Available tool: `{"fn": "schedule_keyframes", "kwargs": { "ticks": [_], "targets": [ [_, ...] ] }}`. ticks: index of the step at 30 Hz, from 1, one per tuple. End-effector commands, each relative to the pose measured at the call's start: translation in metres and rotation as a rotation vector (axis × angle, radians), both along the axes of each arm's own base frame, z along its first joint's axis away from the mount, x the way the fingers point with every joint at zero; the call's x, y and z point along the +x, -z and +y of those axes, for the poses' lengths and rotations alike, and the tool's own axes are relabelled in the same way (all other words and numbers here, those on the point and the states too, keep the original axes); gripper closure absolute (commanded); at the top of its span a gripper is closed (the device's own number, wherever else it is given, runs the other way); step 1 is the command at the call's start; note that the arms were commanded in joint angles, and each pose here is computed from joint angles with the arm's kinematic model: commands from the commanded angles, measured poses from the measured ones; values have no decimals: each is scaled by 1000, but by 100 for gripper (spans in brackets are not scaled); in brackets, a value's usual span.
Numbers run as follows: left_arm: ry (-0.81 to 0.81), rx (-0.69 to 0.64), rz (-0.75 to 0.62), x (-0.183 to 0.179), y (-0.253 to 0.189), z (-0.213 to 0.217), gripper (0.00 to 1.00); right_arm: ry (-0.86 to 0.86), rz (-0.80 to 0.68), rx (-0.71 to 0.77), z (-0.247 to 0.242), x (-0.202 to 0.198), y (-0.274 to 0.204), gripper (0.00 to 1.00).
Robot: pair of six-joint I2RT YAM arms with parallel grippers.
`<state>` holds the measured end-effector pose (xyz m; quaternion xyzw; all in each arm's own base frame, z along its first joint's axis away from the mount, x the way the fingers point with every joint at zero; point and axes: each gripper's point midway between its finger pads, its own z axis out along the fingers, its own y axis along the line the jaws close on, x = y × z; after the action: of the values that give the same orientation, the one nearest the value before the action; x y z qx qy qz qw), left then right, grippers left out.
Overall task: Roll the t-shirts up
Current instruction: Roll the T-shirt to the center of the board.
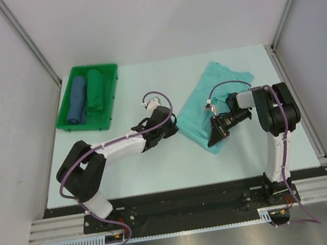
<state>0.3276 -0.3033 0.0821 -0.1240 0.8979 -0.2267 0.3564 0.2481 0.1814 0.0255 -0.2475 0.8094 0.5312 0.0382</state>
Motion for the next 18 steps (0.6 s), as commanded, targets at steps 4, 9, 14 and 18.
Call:
{"fn": "schedule_keyframes", "kwargs": {
  "ticks": [4,9,14,18],
  "targets": [
    [106,-128,-35,-2,-3,-56,96,8,-17,29,-2,8,-6,91],
    [118,-141,-8,3,5,-73,98,13,-16,27,-4,10,-7,91],
    [110,-136,0,7,8,-77,98,12,-24,24,-4,11,-9,89],
    [96,-112,28,9,16,-77,98,9,-59,10,-6,13,-15,77]
  ]
}}
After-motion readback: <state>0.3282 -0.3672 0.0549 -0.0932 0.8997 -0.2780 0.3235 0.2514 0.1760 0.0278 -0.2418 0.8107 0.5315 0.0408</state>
